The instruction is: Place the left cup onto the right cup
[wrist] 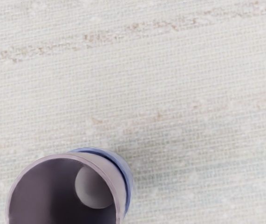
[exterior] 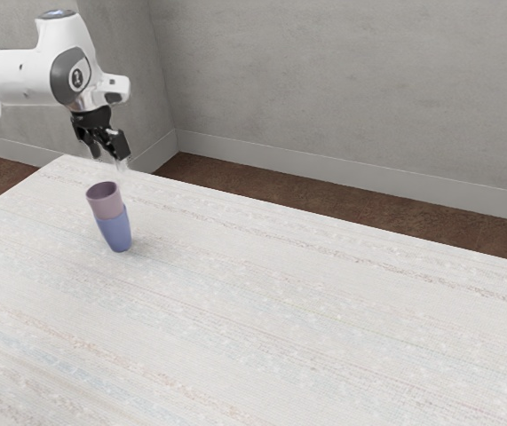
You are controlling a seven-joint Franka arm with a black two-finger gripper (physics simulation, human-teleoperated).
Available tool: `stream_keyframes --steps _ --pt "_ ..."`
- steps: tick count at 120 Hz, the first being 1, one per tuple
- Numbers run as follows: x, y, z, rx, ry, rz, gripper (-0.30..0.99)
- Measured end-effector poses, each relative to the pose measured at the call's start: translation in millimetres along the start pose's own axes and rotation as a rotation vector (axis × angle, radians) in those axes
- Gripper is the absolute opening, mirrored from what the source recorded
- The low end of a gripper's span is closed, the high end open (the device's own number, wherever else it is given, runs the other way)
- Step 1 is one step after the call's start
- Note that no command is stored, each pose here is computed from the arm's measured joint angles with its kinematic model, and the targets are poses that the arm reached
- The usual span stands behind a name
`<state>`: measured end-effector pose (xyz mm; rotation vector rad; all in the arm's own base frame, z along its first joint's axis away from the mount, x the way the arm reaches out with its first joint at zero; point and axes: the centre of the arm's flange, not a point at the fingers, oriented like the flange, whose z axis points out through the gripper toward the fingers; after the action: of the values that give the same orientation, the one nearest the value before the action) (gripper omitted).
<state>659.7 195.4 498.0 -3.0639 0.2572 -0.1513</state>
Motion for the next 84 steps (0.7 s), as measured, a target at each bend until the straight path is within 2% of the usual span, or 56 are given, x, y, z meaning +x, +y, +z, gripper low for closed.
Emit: stream_keyframes --steps 25,49,61,73,84 --pt "-24 64 -80 -0.071 -0.058 -0.047 0.67" --pt "-29 162 -133 -0.096 -0.085 -0.006 0.67" --pt "-32 222 -149 -0.074 -0.079 0.076 0.67" --pt "-38 278 -140 -0.018 -0.067 0.178 0.68" --pt "-38 322 -126 0.003 -0.041 0.272 0.68"
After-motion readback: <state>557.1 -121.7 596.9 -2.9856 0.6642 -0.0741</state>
